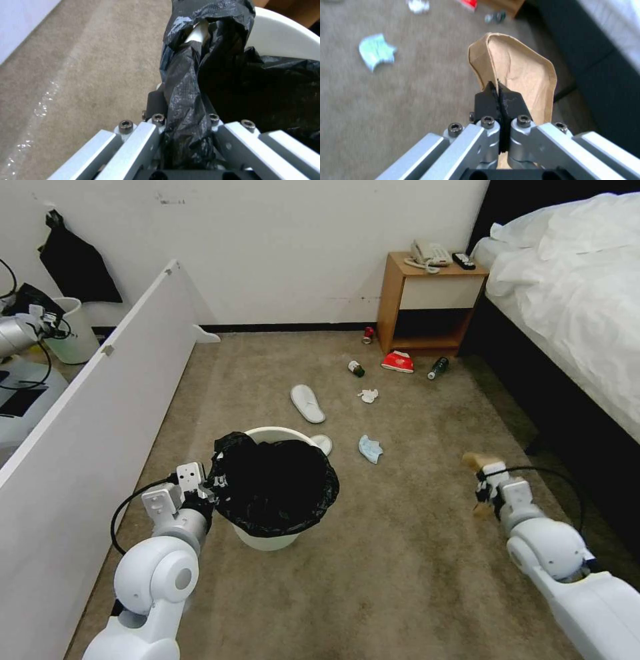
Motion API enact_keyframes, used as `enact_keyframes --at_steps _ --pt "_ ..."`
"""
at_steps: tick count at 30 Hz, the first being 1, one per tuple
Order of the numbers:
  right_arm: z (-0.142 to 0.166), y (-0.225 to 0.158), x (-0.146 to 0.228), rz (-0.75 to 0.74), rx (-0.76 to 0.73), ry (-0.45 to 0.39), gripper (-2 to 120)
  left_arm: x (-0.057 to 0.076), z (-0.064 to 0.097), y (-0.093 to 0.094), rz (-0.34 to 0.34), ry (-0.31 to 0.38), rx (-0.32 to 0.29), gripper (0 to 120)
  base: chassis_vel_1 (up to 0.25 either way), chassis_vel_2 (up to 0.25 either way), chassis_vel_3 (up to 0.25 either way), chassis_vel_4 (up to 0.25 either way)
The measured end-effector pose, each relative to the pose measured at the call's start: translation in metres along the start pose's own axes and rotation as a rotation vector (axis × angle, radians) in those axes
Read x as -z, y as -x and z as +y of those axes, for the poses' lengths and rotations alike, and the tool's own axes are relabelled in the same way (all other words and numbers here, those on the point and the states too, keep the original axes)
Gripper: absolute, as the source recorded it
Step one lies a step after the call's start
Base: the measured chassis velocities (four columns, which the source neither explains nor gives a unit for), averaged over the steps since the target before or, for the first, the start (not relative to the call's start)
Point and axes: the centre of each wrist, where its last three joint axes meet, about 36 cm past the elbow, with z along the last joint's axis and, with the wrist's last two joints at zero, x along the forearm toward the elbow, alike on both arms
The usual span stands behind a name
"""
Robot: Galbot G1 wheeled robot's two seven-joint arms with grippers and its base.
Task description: Pick up the trash bin, then pick up the garbage from the floor and place it into the trash bin.
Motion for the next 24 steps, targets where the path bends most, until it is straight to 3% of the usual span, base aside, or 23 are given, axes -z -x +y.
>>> enact_keyframes --at_steps 12,19,24 --pt "-0.015 -0.042 0.061 -0.350 0.120 0.074 0 -0.001 -0.004 -0.005 0.075 -0.055 -0.058 5 0.000 0.000 0.000 0.000" --pt "-0.016 -0.046 0.069 -0.536 0.209 0.082 0 -0.007 -0.008 -0.008 0.116 -0.071 -0.088 5 0.000 0.000 0.000 0.000" --pt "-0.011 -0.041 0.069 -0.714 0.354 0.106 0 -0.011 -0.011 -0.006 0.156 -0.074 -0.125 5 0.000 0.000 0.000 0.000"
